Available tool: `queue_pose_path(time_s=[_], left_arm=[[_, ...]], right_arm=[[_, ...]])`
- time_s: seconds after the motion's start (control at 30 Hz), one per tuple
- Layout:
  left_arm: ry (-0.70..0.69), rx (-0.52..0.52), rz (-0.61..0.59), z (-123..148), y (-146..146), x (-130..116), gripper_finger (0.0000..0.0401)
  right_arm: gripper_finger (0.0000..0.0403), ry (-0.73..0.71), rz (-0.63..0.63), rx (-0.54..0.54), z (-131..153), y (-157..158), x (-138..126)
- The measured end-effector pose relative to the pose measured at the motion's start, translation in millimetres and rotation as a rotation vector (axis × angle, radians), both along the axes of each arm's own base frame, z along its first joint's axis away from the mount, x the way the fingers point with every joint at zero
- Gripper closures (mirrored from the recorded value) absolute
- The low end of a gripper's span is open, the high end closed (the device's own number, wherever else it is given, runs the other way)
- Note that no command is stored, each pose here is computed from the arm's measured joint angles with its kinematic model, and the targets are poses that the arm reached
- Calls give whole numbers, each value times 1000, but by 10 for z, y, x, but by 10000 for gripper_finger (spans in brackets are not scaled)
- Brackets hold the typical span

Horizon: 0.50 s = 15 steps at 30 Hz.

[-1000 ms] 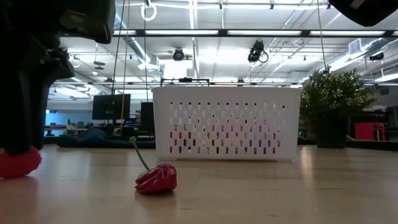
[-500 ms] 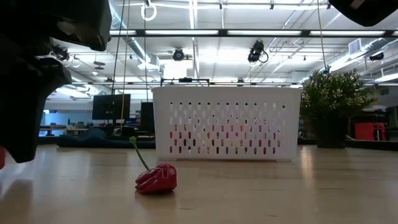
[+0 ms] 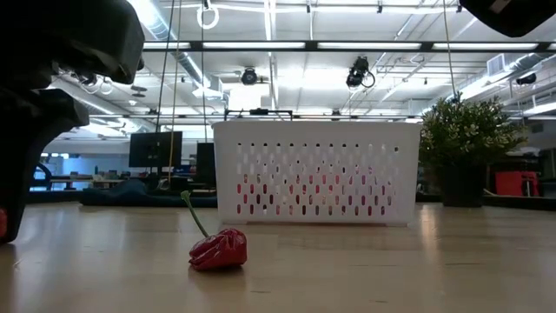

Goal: Pick and placing Produce into tupperware
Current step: Put the raspberry into the white bin

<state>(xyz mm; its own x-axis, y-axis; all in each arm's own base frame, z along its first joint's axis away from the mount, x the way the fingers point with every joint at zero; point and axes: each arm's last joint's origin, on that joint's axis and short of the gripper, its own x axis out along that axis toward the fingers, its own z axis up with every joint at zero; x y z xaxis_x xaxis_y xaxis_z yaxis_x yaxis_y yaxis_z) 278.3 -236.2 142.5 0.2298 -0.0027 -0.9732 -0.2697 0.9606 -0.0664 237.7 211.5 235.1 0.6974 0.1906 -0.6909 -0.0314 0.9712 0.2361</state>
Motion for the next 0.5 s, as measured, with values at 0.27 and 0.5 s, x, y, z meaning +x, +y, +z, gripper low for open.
queue_pose_path(time_s=[0.27, 0.5], left_arm=[[4, 12, 37, -3, 13, -9, 256], [-12, 5, 49, -2, 7, 5, 293]], right_arm=[[241, 0, 1, 0, 0, 0, 0], [241, 0, 0, 0, 1, 1, 0]])
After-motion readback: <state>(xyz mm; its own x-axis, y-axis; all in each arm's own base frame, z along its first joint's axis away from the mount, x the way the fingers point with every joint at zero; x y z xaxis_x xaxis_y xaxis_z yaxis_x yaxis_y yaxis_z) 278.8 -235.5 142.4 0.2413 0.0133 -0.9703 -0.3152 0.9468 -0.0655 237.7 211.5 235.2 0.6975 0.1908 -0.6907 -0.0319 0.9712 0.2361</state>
